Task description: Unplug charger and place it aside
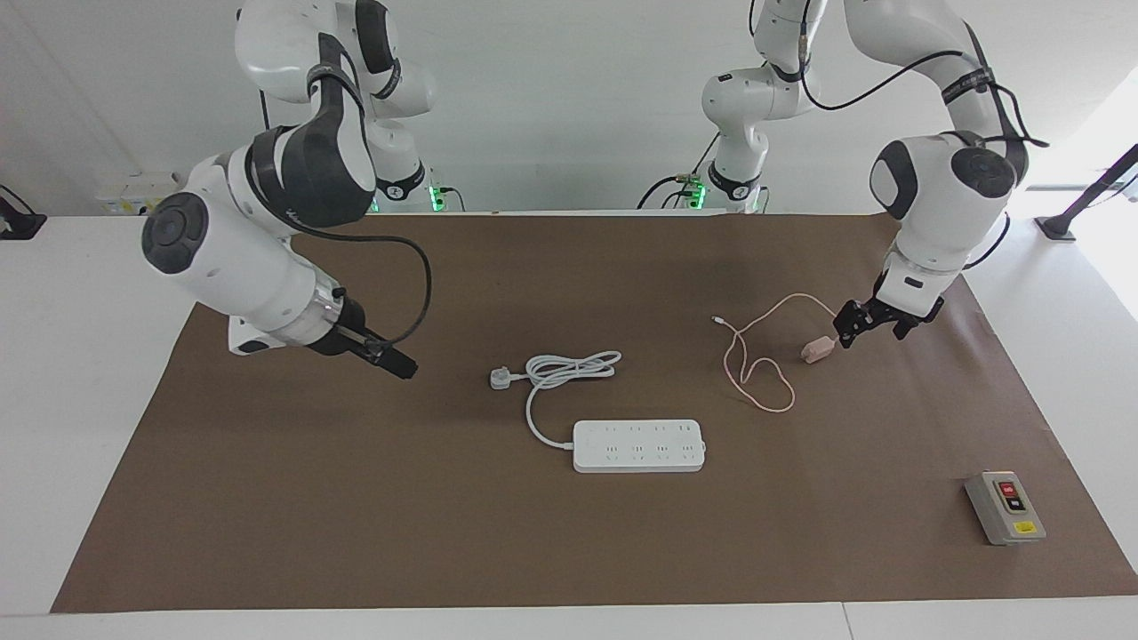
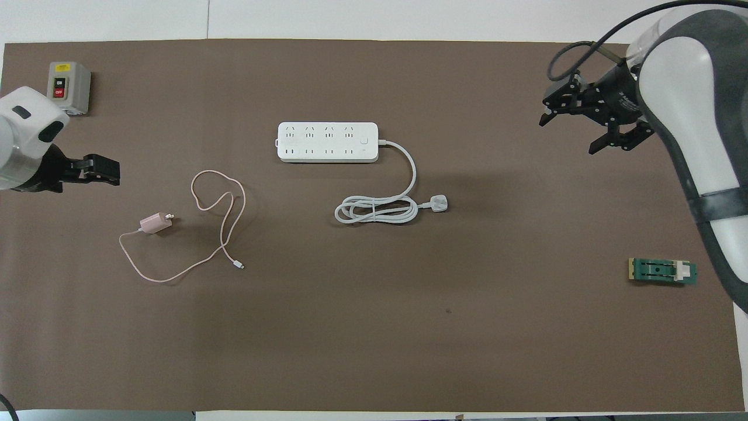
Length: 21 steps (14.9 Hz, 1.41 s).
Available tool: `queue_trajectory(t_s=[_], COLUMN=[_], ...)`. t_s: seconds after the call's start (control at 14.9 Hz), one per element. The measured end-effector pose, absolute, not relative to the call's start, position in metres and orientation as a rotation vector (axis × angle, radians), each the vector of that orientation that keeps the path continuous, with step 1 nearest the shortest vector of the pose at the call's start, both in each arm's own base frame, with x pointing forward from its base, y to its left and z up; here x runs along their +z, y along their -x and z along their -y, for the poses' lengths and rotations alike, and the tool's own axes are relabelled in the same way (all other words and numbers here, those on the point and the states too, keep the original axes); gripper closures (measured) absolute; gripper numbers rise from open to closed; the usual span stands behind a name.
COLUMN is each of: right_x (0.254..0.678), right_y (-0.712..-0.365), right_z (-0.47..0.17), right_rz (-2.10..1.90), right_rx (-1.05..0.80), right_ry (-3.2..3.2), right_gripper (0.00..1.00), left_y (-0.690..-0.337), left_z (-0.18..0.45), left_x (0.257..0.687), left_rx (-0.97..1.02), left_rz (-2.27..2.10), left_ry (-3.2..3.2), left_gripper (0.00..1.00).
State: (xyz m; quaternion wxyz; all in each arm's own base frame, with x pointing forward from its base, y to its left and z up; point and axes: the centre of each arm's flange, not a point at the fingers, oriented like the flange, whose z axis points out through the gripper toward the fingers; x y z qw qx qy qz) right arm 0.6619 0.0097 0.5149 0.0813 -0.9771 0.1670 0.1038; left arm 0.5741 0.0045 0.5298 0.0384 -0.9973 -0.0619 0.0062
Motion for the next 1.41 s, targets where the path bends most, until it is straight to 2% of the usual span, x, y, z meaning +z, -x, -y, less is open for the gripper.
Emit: queue_trajectory(t_s=[0.13, 0.47, 0.87, 1.07, 1.41], right_x=[0.524, 0.556, 0.6, 0.601, 0.592], right_y=[-0.656, -0.64, -0.583, -0.564, -0.553], right_z=[0.013, 0.031, 0.046, 0.048, 0.051], right_rz=[-0.345, -0.058, 0.043, 0.044, -0.005], right_rx=[0.28, 0.209, 0.179, 0.152, 0.078], right_ry=[2.977, 3.074, 3.146, 3.162, 3.177], right_gripper=[0.0, 0.0, 0.0, 0.0, 0.0], left_y=[-0.571, -0.569, -0.555, -0.554, -0.552], left_z=[-0.001, 0.015, 0.018, 0.023, 0.036], left_x=[0.54, 0.534, 0.543, 0.546, 0.546], left_rx=[0.007, 0.039, 0.107, 0.106, 0.129], left_rz=[0.241, 0.239, 0.241, 0.199, 0.15], left_ry=[3.054, 3.058, 3.062, 3.088, 3.13], left_gripper=[0.0, 0.0, 0.0, 0.0, 0.0])
